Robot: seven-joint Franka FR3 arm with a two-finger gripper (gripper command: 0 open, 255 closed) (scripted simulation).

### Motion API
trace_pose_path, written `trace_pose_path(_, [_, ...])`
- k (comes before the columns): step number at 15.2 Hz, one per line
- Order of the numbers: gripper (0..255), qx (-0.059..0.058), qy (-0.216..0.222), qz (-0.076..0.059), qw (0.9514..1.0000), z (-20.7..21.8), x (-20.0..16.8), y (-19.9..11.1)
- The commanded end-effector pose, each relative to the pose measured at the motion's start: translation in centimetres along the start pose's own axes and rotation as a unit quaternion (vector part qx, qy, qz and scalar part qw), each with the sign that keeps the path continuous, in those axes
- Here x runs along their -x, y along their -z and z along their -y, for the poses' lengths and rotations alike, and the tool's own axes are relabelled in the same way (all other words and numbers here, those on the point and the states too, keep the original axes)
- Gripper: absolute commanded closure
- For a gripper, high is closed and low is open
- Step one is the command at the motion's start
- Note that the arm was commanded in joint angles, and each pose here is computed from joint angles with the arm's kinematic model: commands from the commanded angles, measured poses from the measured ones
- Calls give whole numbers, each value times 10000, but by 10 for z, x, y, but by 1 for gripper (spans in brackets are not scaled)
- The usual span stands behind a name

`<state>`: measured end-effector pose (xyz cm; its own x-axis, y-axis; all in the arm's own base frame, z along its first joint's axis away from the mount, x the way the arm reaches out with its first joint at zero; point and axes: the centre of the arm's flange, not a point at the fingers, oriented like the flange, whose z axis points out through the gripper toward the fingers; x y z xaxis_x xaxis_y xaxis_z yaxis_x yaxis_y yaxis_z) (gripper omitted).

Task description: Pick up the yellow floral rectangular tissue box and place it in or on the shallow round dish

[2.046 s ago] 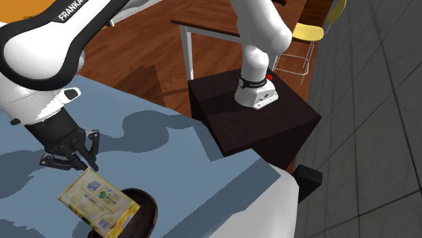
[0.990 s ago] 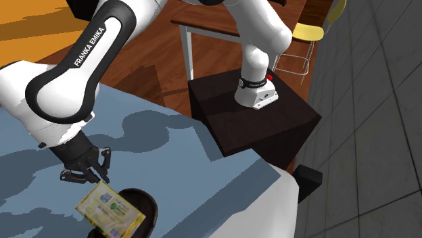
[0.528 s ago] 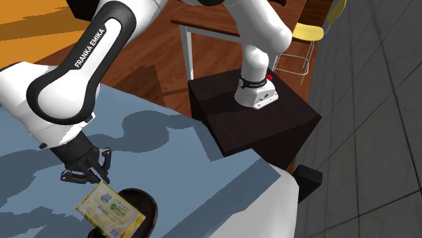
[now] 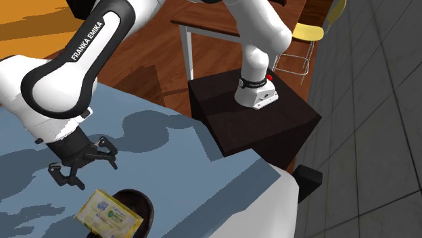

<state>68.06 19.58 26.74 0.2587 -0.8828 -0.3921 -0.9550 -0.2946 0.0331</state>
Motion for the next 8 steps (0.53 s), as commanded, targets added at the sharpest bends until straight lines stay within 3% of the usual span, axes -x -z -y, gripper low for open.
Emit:
trace_pose_path(1, [0, 1, 0, 0, 10000, 1, 0, 26])
trace_pose_path(8, [0, 1, 0, 0, 10000, 1, 0, 36])
